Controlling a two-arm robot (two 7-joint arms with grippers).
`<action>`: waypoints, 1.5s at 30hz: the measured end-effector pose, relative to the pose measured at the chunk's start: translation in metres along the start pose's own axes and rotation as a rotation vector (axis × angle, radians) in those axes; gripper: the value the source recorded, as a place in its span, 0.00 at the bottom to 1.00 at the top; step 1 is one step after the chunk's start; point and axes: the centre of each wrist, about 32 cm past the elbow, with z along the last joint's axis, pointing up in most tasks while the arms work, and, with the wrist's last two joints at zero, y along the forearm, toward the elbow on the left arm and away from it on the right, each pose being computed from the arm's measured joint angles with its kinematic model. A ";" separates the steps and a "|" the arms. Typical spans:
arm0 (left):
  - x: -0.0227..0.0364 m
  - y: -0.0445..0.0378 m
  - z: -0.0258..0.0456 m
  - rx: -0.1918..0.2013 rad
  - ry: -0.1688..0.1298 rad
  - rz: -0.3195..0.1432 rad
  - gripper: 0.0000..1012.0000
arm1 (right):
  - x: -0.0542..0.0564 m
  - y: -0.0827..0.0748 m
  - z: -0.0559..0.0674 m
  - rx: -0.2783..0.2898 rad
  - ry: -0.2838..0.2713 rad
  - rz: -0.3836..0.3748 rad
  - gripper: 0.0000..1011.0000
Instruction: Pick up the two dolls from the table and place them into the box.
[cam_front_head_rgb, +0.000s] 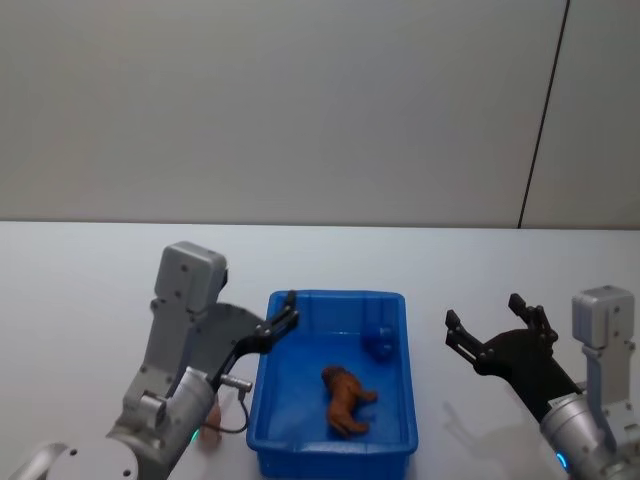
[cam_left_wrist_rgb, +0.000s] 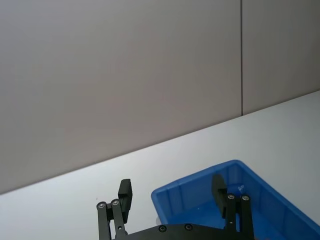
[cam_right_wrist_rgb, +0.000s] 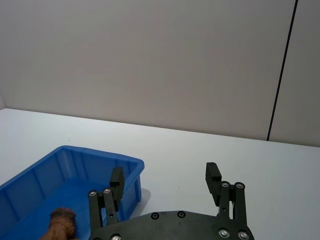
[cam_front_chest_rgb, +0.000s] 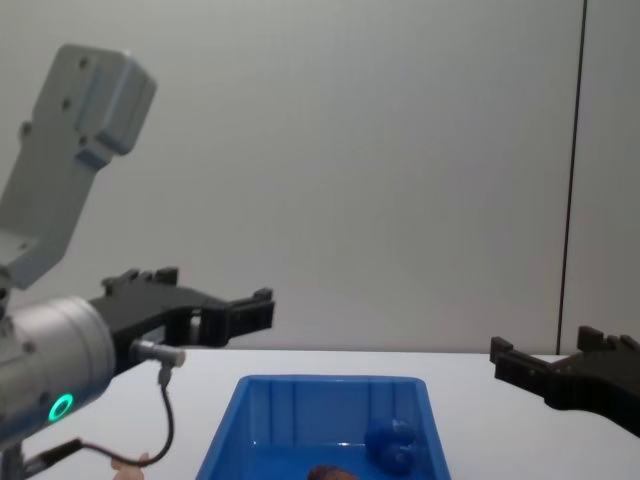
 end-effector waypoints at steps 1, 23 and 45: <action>0.0000 0.0011 -0.0008 0.008 0.008 0.009 0.99 | 0.000 0.000 0.000 0.000 0.000 -0.001 0.99; 0.0018 0.0235 -0.0102 0.283 0.169 0.201 0.99 | 0.001 -0.003 0.001 -0.001 0.002 -0.010 0.99; 0.0065 0.0033 -0.0095 0.496 0.191 0.230 0.99 | 0.002 -0.003 0.001 0.000 0.001 -0.012 0.99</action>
